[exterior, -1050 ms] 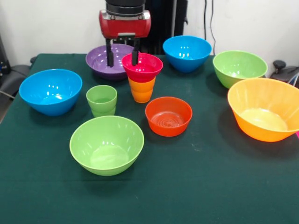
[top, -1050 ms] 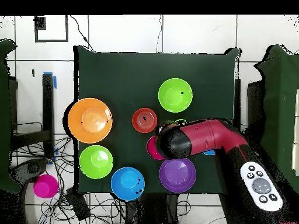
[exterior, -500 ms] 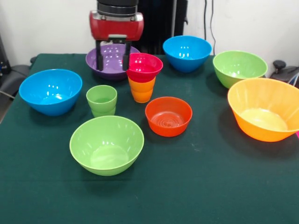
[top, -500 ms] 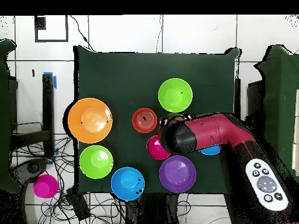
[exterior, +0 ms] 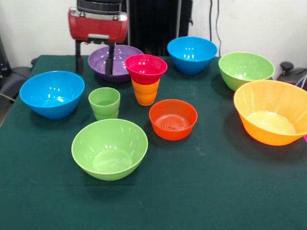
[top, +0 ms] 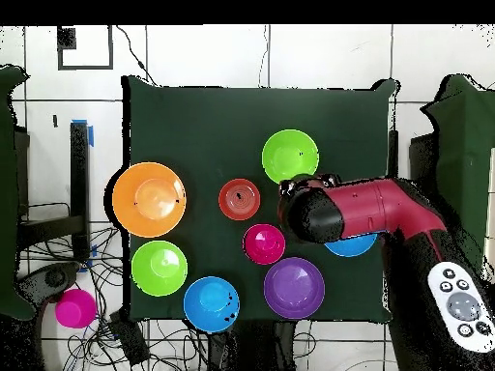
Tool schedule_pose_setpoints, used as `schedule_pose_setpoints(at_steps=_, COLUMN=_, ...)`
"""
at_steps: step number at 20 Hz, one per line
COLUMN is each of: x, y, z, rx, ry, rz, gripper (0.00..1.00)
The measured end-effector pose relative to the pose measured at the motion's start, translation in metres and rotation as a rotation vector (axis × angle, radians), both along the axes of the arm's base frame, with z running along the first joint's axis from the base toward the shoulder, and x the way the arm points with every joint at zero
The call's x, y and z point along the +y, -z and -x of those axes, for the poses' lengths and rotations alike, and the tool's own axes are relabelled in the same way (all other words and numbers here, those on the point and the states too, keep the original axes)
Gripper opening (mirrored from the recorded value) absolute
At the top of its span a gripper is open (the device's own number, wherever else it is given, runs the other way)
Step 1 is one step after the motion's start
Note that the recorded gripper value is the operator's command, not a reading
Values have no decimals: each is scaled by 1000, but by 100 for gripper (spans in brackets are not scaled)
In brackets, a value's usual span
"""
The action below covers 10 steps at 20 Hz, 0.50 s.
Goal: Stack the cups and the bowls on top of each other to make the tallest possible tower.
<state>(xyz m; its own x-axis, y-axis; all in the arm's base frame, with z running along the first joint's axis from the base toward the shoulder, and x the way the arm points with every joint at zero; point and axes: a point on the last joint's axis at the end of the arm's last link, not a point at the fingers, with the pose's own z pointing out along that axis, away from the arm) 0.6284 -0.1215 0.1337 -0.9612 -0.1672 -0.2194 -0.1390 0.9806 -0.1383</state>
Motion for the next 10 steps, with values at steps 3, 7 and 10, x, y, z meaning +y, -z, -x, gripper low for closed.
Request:
schedule_pose_setpoints(at_steps=3, x=-9, y=2, z=-2, rx=-4, ry=15, rz=-7, gripper=100)
schedule_pose_setpoints(at_steps=7, x=-22, y=12, z=-1, rx=2, ry=40, rz=-36, gripper=100)
schedule_pose_setpoints(at_steps=10, x=-24, y=22, z=3, rx=13, ry=40, rz=-46, gripper=100)
